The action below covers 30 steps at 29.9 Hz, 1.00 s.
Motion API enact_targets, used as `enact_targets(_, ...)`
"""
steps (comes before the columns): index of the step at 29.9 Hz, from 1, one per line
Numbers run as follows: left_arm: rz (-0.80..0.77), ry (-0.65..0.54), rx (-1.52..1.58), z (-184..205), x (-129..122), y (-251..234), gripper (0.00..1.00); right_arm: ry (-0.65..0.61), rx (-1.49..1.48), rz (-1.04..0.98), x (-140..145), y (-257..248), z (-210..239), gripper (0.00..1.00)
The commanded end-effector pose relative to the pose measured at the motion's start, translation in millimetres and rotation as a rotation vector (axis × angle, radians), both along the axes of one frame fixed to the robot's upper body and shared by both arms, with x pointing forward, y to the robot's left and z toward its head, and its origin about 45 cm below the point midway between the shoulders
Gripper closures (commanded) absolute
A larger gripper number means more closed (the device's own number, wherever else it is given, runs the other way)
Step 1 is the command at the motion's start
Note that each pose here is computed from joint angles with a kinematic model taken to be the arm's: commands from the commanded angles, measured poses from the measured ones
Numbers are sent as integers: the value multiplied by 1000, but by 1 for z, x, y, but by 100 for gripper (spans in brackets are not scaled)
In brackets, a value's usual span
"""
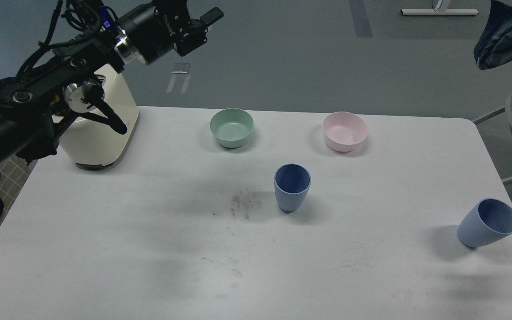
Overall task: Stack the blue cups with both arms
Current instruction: 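Reach the right gripper to the other blue cup and grasp it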
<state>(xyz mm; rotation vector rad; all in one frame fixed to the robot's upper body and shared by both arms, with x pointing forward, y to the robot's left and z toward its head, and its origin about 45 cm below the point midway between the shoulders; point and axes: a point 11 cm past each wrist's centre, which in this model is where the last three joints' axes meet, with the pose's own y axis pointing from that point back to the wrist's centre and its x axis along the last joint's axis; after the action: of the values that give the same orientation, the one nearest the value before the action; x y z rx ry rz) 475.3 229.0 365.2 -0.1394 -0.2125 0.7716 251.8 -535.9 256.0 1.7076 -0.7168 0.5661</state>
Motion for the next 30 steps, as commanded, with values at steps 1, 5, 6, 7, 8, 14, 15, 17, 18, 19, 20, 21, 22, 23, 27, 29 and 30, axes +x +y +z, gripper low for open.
enact_targets(1,0,3,0,-2,0,0,2,43,-12,72,0,14,-15,0)
enact_targets(5,2,8,0,-4,-1,1,2,68,-26,135,2,26,-28,0)
enact_targets(6,2,9,0,-5,-1,1,2,68,-22,141,3,29,-30,0)
enact_targets(7,2,9,0,-5,-1,1,2,68,-21,146,4,30,-31,0)
enact_targets(8,3,14,0,-7,-1,1,2,67,-16,156,6,34,-33,0)
enact_targets(14,6,18,0,-9,-2,3,2,92,-3,173,5,42,-48,0)
enact_targets(15,6,18,0,-9,-2,3,2,92,-9,178,5,41,-49,0)
enact_targets(17,6,18,0,-9,-2,3,2,95,-14,183,4,42,-53,0)
enact_targets(18,6,18,0,-9,-2,3,2,94,-19,183,4,40,-54,0)
enact_targets(19,6,18,0,-9,-2,3,2,90,-25,180,4,39,-56,0)
enact_targets(20,6,18,0,-9,-2,3,2,89,-27,179,4,38,-57,0)
enact_targets(21,6,18,0,-9,-2,3,2,87,-30,179,4,37,-59,2)
enact_targets(22,6,18,0,-9,-2,3,2,79,-35,179,5,37,-61,3)
enact_targets(23,6,17,1,-9,-2,3,2,68,-41,179,7,36,-62,5)
enact_targets(27,7,17,1,-8,-2,4,2,56,-39,190,8,40,-70,22)
enact_targets(29,8,17,2,-8,-2,5,2,39,-39,197,10,43,-72,34)
enact_targets(30,8,17,2,-8,-2,5,2,29,-40,200,10,44,-73,41)
